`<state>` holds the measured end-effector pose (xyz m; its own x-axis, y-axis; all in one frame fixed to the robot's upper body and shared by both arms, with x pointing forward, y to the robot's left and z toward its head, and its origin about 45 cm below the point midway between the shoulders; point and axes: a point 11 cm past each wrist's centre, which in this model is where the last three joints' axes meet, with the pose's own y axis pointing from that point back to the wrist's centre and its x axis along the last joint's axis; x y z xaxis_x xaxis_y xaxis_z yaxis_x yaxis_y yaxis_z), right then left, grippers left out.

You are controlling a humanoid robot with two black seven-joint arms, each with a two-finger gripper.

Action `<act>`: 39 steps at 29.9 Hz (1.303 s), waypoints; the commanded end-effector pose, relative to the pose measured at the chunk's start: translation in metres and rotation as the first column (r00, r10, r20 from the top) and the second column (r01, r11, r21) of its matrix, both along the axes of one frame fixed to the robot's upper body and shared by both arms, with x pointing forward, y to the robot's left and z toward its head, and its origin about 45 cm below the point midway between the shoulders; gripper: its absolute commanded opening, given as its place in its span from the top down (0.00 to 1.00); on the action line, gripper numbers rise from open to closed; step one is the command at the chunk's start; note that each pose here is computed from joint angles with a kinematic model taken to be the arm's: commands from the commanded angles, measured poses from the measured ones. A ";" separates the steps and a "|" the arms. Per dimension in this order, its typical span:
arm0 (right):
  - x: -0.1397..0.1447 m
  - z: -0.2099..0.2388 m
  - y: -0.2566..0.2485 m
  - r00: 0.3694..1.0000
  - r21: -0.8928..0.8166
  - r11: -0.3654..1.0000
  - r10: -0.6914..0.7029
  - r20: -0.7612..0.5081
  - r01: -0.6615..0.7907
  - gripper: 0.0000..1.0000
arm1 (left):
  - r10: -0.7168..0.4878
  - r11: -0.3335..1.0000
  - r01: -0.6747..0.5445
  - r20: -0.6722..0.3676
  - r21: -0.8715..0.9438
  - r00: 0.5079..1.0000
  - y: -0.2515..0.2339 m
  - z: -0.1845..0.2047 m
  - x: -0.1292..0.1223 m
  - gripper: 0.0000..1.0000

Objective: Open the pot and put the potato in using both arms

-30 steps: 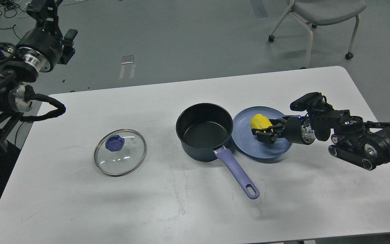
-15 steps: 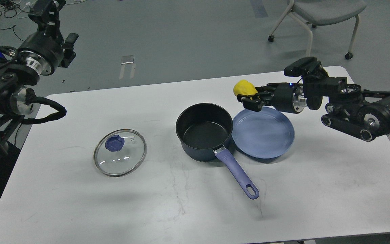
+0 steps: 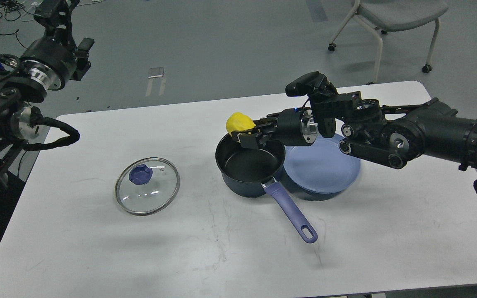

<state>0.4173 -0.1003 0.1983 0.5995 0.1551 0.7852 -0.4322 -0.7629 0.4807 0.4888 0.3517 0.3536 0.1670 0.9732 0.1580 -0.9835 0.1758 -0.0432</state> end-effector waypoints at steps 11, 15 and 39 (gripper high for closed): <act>0.012 0.024 -0.005 0.992 0.162 0.979 -0.112 -0.063 0.121 0.00 | -0.082 0.991 0.081 -0.001 -0.103 0.997 -0.032 0.003 0.006 0.02; 0.021 0.036 -0.006 0.985 0.230 0.958 -0.159 -0.074 0.172 0.00 | -0.098 0.981 0.096 -0.005 -0.166 0.995 -0.044 0.001 0.008 0.02; 0.038 0.049 -0.154 0.483 0.496 -0.008 -0.216 -0.849 0.868 0.00 | -0.186 0.869 0.070 -0.191 -0.491 0.964 -0.051 -0.101 -0.060 0.02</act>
